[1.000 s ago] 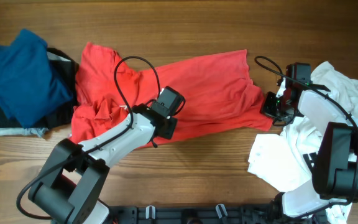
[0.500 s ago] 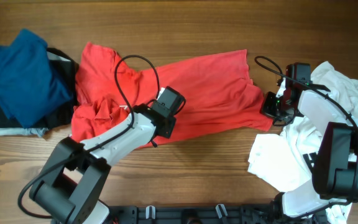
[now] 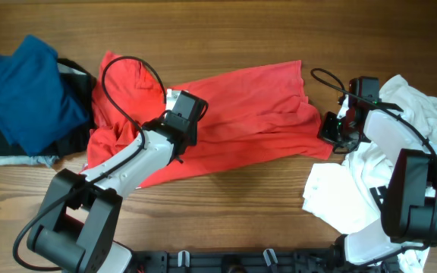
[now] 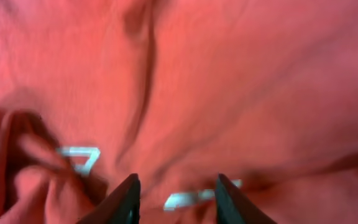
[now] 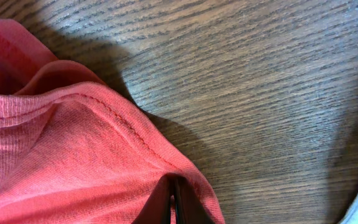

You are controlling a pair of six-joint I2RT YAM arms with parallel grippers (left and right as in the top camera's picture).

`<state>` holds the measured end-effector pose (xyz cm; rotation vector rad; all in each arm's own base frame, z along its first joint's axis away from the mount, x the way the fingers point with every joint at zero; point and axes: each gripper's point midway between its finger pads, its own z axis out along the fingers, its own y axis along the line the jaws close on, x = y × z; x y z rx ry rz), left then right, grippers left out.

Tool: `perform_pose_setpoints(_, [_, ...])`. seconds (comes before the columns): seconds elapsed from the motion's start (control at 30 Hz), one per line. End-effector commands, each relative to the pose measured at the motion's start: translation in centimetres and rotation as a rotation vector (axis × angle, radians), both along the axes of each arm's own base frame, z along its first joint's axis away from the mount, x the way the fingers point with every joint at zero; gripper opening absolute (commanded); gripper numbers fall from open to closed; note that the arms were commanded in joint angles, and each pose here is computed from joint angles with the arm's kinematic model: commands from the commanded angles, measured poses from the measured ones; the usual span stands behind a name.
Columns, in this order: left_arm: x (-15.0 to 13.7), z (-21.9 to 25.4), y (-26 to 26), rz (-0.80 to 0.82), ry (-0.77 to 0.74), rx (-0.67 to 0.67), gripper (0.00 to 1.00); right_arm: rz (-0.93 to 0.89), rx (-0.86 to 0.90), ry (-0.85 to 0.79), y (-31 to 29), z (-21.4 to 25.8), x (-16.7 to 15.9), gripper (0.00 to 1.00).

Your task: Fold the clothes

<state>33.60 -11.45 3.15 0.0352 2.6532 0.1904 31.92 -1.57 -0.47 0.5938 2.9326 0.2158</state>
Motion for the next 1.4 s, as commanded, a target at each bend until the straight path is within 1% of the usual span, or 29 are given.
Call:
perform_pose_setpoints(0.0, [-1.9,1.2,1.2,0.075,0.040,-0.015,0.38,-0.013,-0.040,0.080,-0.9,-1.7,-2.2,0.05])
perform_pose_setpoints(0.03, [-2.4,1.4,1.5,0.095,0.050,-0.016,0.38,-0.008,-0.041,0.076,-0.9,-1.7,-2.1,0.04])
perform_pose_setpoints(0.1, [-3.8,1.7,3.0,0.185,0.090,-0.019,0.37,-0.008,-0.077,0.082,-1.6,-1.7,-2.2,0.04])
perform_pose_setpoints(0.17, [-4.6,1.3,4.4,0.276,0.122,-0.021,0.37,-0.114,-0.138,0.118,-3.3,-1.7,-3.0,0.04])
perform_pose_setpoints(0.2, [-5.0,1.0,5.1,0.327,0.137,-0.023,0.37,-0.143,-0.132,0.123,-3.6,-1.7,-3.1,0.04])
perform_pose_setpoints(0.27, [-5.7,0.3,6.2,0.391,0.158,-0.032,0.39,-0.116,-0.072,0.097,-3.3,-1.7,-2.6,0.04])
perform_pose_setpoints(0.3, [-6.2,-0.3,6.8,0.431,0.179,-0.050,0.39,-0.011,0.020,0.047,-1.8,-1.3,-1.7,0.05])
perform_pose_setpoints(0.37, [-7.2,-1.2,7.5,0.484,0.212,-0.068,0.40,0.128,0.169,-0.036,1.0,-0.2,-0.5,0.11])
perform_pose_setpoints(0.4, [-7.6,-1.5,7.8,0.495,0.222,-0.062,0.41,0.168,0.232,-0.070,2.2,0.3,-0.2,0.17])
perform_pose_setpoints(0.47, [-8.3,-1.9,8.2,0.503,0.238,-0.052,0.41,0.235,0.322,-0.111,3.8,1.1,0.0,0.40])
perform_pose_setpoints(0.53, [-9.0,-2.4,8.4,0.504,0.256,-0.045,0.42,0.233,0.332,-0.090,4.0,1.1,-0.6,0.50])
perform_pose_setpoints(0.57, [-9.3,-2.7,8.4,0.504,0.264,-0.045,0.43,0.233,0.336,-0.075,4.0,1.0,-0.9,0.53])
perform_pose_setpoints(0.63, [-9.9,-3.2,8.6,0.505,0.279,-0.039,0.43,0.242,0.337,-0.061,4.1,0.9,-1.3,0.54])
perform_pose_setpoints(0.67, [-10.4,-3.5,8.7,0.506,0.288,-0.033,0.43,0.237,0.325,-0.037,3.9,0.6,-1.8,0.57])
perform_pose_setpoints(0.77, [-10.8,-4.1,8.8,0.506,0.289,-0.033,0.45,0.236,0.319,-0.012,3.9,0.2,-2.5,0.59])
perform_pose_setpoints(0.8, [-10.8,-4.2,8.9,0.506,0.287,-0.034,0.45,0.233,0.304,-0.005,3.7,-0.1,-2.7,0.58])
perform_pose_setpoints(0.83, [-10.9,-4.3,8.9,0.506,0.286,-0.035,0.46,0.230,0.283,0.003,3.4,-0.5,-2.9,0.54])
perform_pose_setpoints(0.87, [-10.9,-4.4,8.9,0.506,0.286,-0.035,0.47,0.229,0.259,0.014,3.0,-0.8,-3.2,0.44])
perform_pose_setpoints(0.9, [-10.9,-4.4,8.9,0.506,0.286,-0.035,0.47,0.225,0.225,0.032,2.5,-1.2,-3.6,0.21])
perform_pose_setpoints(0.93, [-10.9,-4.4,8.9,0.506,0.287,-0.034,0.47,0.198,0.189,0.059,1.9,-1.5,-3.9,0.08])
perform_pose_setpoints(0.97, [-11.1,-4.4,8.9,0.506,0.292,-0.031,0.47,0.162,0.149,0.089,1.1,-1.8,-4.3,0.04])
perform_pose_setpoints(1.0, [-11.3,-4.4,9.0,0.507,0.302,-0.026,0.47,0.091,0.087,0.138,-0.1,-2.1,-5.0,0.04])
perform_pose_setpoints(1.03, [-11.4,-4.4,8.9,0.509,0.307,-0.033,0.48,0.059,0.058,0.157,-0.6,-2.2,-5.3,0.04])
perform_pose_setpoints(1.1, [-11.8,-4.6,8.2,0.503,0.338,-0.068,0.51,-0.013,-0.013,0.206,-2.1,-2.3,-6.2,0.04])
perform_pose_setpoints(1.17, [-12.0,-4.7,7.8,0.500,0.354,-0.091,0.53,-0.130,-0.087,0.262,-4.2,-2.3,-7.5,0.04])
perform_pose_setpoints(1.2, [-12.0,-4.7,7.8,0.499,0.353,-0.090,0.54,-0.170,-0.101,0.276,-4.9,-2.3,-7.9,0.04])
perform_pose_setpoints(1.3, [-12.0,-4.6,7.8,0.489,0.357,-0.088,0.55,-0.258,-0.103,0.283,-6.6,-2.0,-8.5,0.04])
perform_pose_setpoints(1.37, [-12.0,-4.6,7.8,0.488,0.353,-0.089,0.53,-0.254,-0.100,0.250,-7.3,-1.3,-8.3,0.04])
